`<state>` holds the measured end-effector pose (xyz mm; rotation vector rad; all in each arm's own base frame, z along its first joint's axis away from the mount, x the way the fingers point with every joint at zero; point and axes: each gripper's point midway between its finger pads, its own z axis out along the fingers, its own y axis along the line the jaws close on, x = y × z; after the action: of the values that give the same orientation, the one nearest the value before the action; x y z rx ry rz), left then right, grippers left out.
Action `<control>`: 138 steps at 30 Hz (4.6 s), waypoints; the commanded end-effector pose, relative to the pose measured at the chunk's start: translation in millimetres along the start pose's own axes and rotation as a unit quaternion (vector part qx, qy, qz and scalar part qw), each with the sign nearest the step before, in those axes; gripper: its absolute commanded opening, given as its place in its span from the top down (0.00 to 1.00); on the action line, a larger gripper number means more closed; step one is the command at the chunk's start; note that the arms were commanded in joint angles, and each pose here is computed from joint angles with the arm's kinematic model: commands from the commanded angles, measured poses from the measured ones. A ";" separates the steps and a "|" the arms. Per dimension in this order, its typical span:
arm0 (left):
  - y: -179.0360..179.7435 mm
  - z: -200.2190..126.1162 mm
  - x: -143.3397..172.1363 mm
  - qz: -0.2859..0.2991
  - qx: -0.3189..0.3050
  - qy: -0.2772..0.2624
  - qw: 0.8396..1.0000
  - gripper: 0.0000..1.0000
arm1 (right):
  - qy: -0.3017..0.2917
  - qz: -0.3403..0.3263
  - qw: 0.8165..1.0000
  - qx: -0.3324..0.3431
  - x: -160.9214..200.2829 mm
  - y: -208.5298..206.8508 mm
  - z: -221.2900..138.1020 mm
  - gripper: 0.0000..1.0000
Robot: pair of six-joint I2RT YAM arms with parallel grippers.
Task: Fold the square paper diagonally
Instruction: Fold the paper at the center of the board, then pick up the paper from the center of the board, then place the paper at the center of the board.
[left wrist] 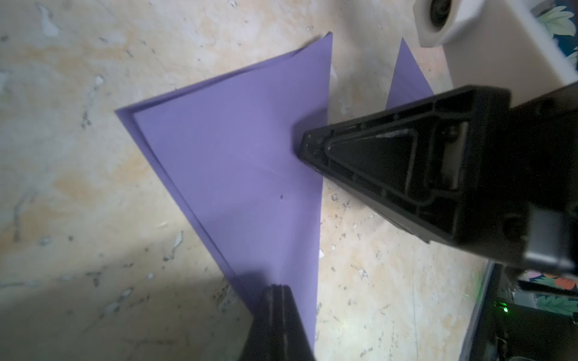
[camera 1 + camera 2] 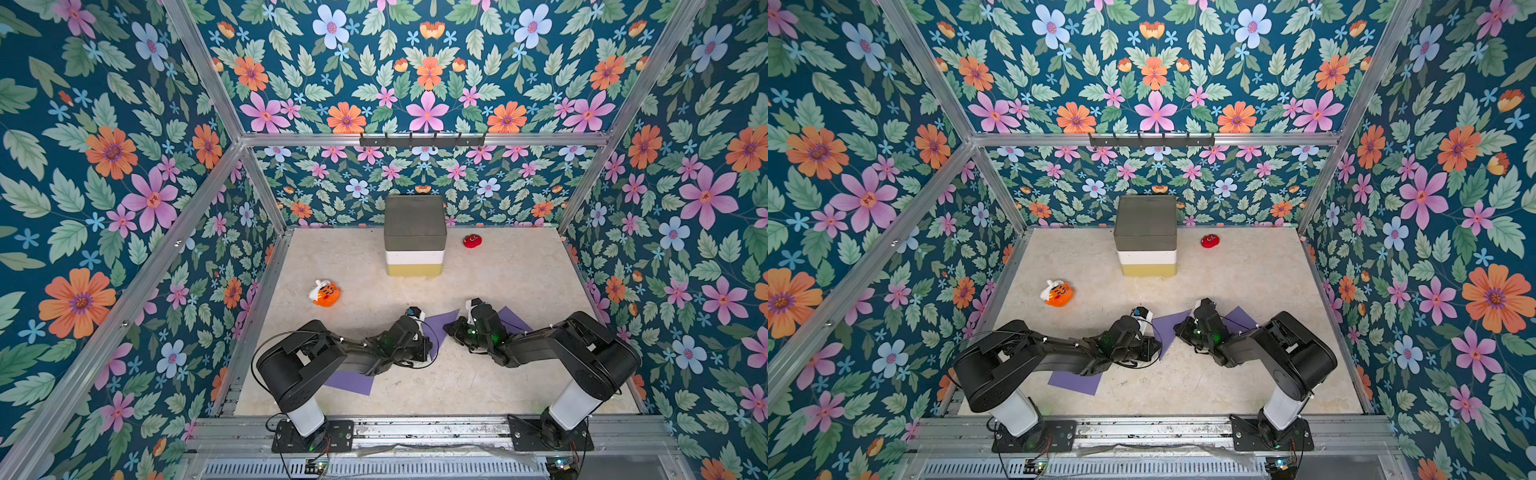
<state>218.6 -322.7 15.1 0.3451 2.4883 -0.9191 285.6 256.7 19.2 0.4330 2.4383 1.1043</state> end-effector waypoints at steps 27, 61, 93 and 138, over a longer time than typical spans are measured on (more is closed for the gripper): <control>49.4 -4.9 54.2 -0.007 -0.101 0.093 0.991 1.00 | -0.084 -0.020 0.993 0.083 -75.5 -35.9 -26.7 0.95; 48.9 -2.8 55.5 -0.006 -0.100 0.096 0.990 1.00 | -0.052 -0.033 0.998 -0.001 -54.2 -8.1 -15.5 0.62; 49.6 -4.9 58.1 -0.004 -0.101 0.098 0.990 1.00 | -0.055 -0.030 0.995 -0.083 -54.4 7.6 1.4 0.85; 13.7 -96.0 -74.5 0.030 -0.128 -0.181 0.975 0.73 | -0.347 0.195 0.914 0.078 -180.0 -90.4 -71.9 0.92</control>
<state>250.9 -264.1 109.9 0.1865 2.2173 -0.6260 400.2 83.6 54.9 1.1075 1.8097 0.7949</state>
